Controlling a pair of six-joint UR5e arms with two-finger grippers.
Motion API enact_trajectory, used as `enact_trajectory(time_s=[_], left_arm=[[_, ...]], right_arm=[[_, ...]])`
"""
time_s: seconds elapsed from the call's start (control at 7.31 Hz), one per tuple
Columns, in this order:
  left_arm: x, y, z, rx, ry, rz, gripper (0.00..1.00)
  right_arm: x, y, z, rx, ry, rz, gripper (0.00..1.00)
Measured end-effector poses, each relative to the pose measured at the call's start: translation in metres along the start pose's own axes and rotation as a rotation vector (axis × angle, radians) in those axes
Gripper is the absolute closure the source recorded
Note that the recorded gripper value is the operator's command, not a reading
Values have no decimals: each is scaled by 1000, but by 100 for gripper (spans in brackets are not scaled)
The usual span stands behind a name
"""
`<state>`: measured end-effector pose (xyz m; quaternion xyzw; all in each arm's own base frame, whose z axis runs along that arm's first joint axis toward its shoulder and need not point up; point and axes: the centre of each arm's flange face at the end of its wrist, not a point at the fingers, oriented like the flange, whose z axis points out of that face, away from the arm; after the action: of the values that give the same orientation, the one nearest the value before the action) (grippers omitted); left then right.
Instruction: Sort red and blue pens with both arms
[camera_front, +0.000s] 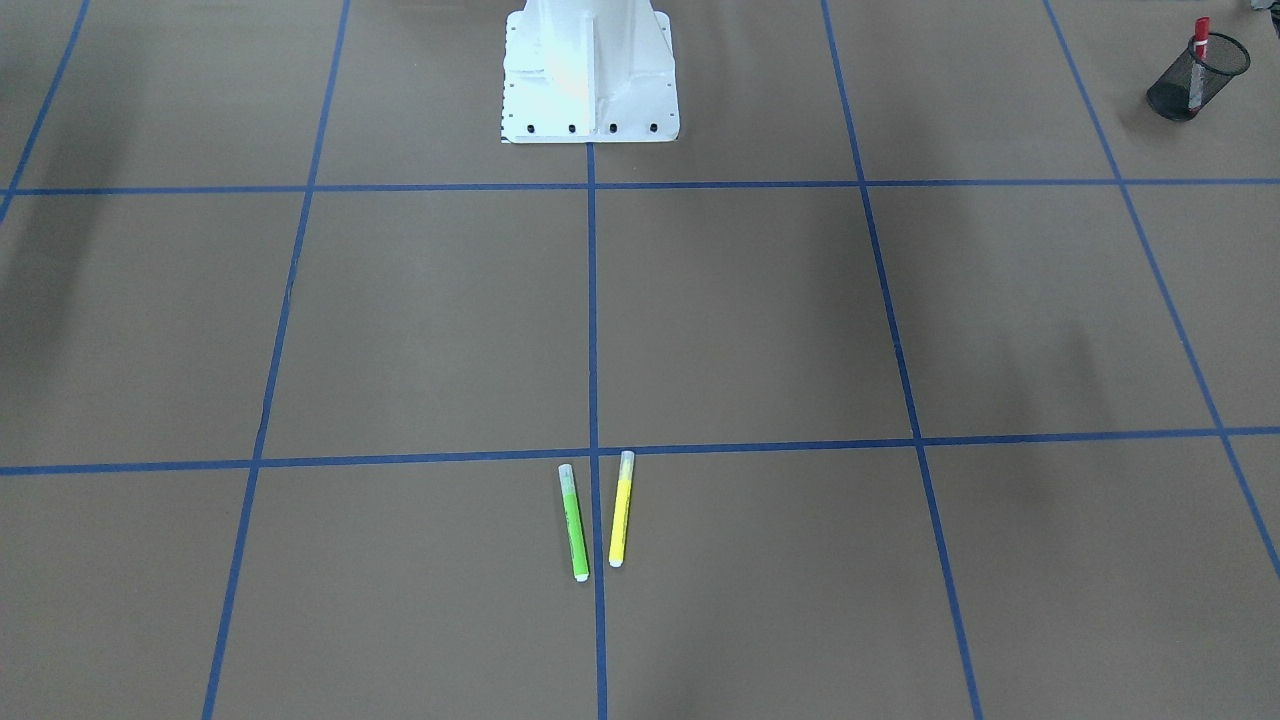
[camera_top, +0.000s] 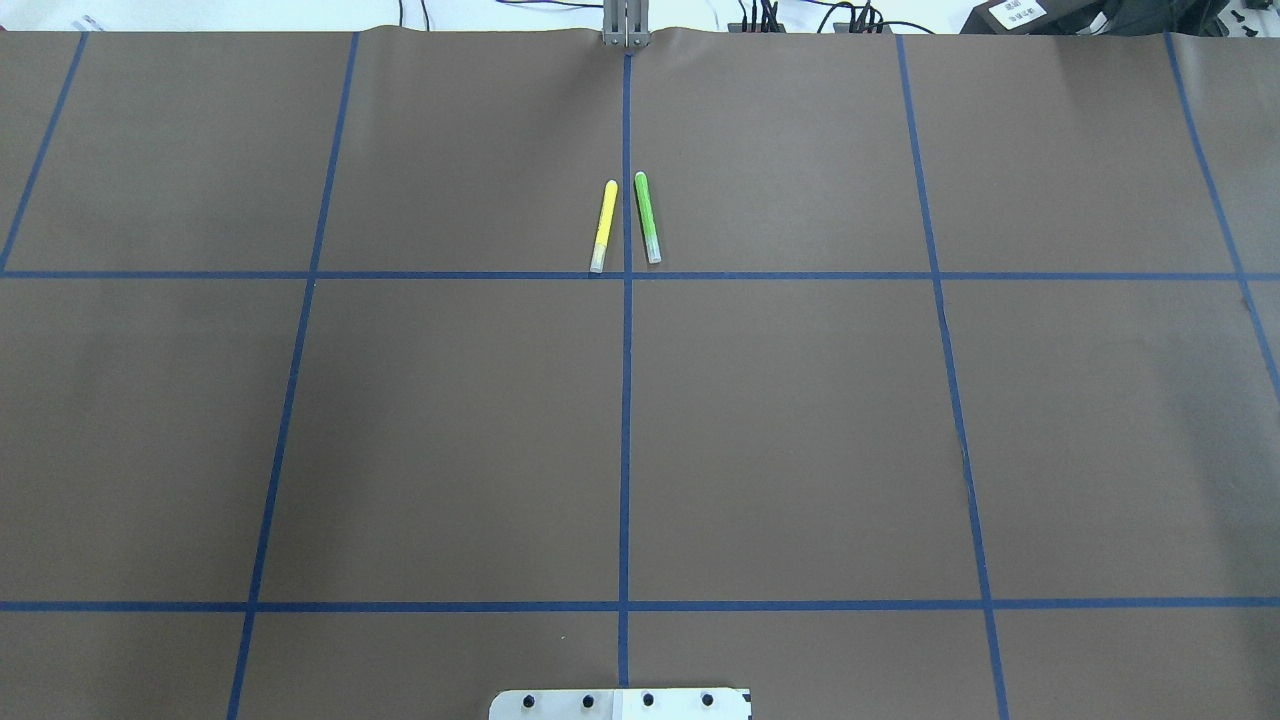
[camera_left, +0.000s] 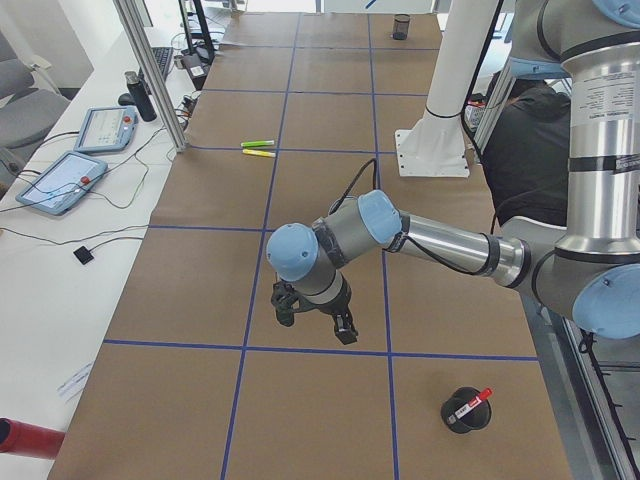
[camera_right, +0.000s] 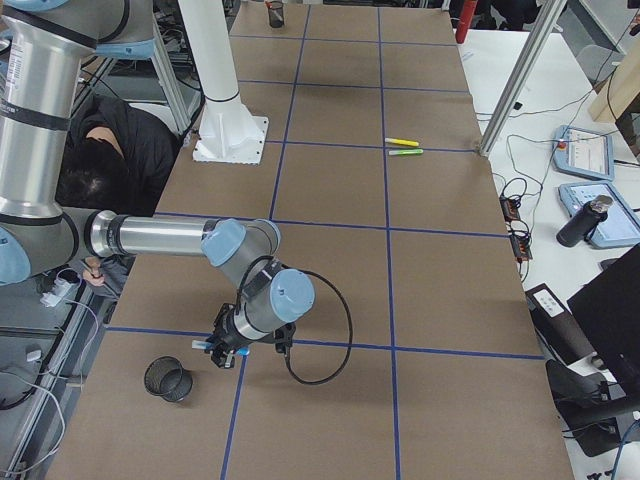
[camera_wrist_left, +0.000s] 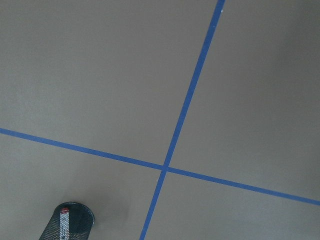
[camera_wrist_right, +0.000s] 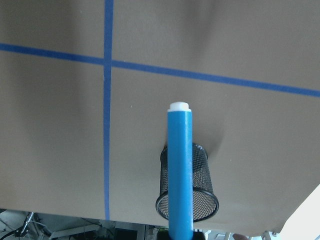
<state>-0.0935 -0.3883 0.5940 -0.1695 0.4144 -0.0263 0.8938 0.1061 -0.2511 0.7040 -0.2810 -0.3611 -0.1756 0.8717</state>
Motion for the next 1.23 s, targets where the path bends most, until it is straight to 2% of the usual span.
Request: enact_trajectory(time_s=[0.27,0.82,1.23], left_arm=[[9,-2,-9,60,-19,61,0],[18,0,-17,90,-26,89,0],[20,0,-18,93,-27,92,0]], right_arm=[[11,30,38,-62,-69,59,100],[27,57,93,-191,-171,185,100],[37,58,110,-229,-215,220,100]])
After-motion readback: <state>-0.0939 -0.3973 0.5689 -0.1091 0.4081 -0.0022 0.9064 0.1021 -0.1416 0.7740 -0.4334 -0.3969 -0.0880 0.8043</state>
